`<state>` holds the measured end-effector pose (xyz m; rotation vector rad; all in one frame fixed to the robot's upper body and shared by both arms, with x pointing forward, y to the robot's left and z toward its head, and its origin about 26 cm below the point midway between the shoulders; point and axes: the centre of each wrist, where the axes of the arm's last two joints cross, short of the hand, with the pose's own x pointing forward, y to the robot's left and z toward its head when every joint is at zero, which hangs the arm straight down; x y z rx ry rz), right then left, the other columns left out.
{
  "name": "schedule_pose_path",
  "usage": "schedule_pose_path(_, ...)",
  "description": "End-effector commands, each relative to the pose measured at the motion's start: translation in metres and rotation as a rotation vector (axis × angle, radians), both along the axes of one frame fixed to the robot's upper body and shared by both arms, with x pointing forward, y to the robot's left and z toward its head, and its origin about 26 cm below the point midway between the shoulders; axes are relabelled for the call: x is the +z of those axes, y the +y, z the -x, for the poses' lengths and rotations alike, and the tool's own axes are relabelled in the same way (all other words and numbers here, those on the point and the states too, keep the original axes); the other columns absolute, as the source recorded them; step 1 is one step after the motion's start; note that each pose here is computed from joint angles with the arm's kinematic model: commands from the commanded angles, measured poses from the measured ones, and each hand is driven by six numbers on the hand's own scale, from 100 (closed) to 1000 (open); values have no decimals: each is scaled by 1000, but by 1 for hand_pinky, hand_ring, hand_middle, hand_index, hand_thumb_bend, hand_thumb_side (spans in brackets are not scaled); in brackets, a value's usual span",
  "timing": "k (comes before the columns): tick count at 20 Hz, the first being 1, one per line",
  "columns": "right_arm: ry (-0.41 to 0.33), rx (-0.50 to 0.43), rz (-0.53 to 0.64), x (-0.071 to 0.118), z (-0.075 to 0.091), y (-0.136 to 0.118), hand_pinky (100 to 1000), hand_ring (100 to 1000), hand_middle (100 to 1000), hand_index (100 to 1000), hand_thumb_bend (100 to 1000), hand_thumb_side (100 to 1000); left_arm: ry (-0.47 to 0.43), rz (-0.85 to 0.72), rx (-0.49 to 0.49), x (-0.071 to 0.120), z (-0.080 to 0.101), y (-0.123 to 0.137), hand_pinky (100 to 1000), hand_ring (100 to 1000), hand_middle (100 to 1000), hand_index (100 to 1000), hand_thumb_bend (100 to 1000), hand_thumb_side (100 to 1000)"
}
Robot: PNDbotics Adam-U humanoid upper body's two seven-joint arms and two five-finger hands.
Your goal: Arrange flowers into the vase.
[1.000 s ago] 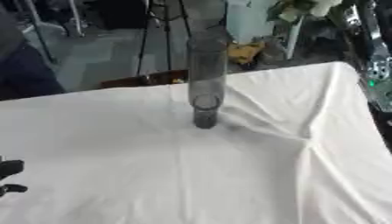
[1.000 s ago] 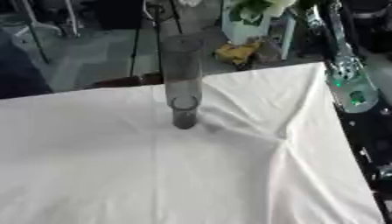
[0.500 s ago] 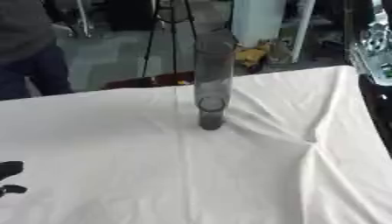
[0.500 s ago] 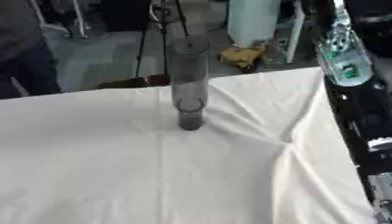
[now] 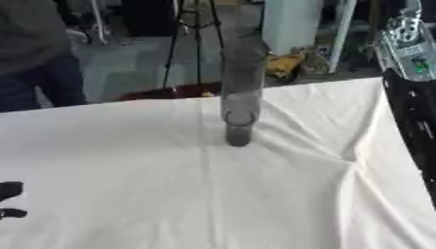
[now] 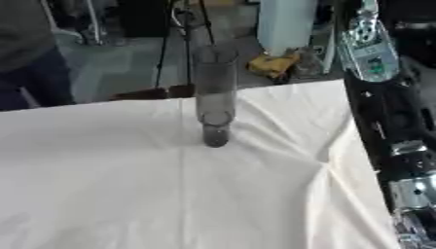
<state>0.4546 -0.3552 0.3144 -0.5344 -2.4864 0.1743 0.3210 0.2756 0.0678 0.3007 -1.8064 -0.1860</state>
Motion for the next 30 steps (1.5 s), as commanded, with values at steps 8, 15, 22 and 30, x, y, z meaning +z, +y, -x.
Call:
schedule_pose_path(8,-83,148,-98,36,0,45,100,100,100,100,210,1000,-20,-3,-27,7,-2,-2,531,750,662,655,370,1000)
schedule_pose_path(15,-82,177,-110,38,0,52,100,100,100,100,210,1000,-20,-1,-29,7,-3,-3,531,750,662,655,370,1000)
schedule_pose_path(22,-45,261,-167,31,-3,67,100,100,100,100,100,1000,-17,11,-50,7,-3,-9,530,749,661,655,370,1000)
schedule_pose_path(30,-37,318,-195,31,0,74,100,100,100,100,100,1000,-13,22,-65,6,-4,-12,531,749,661,655,367,1000)
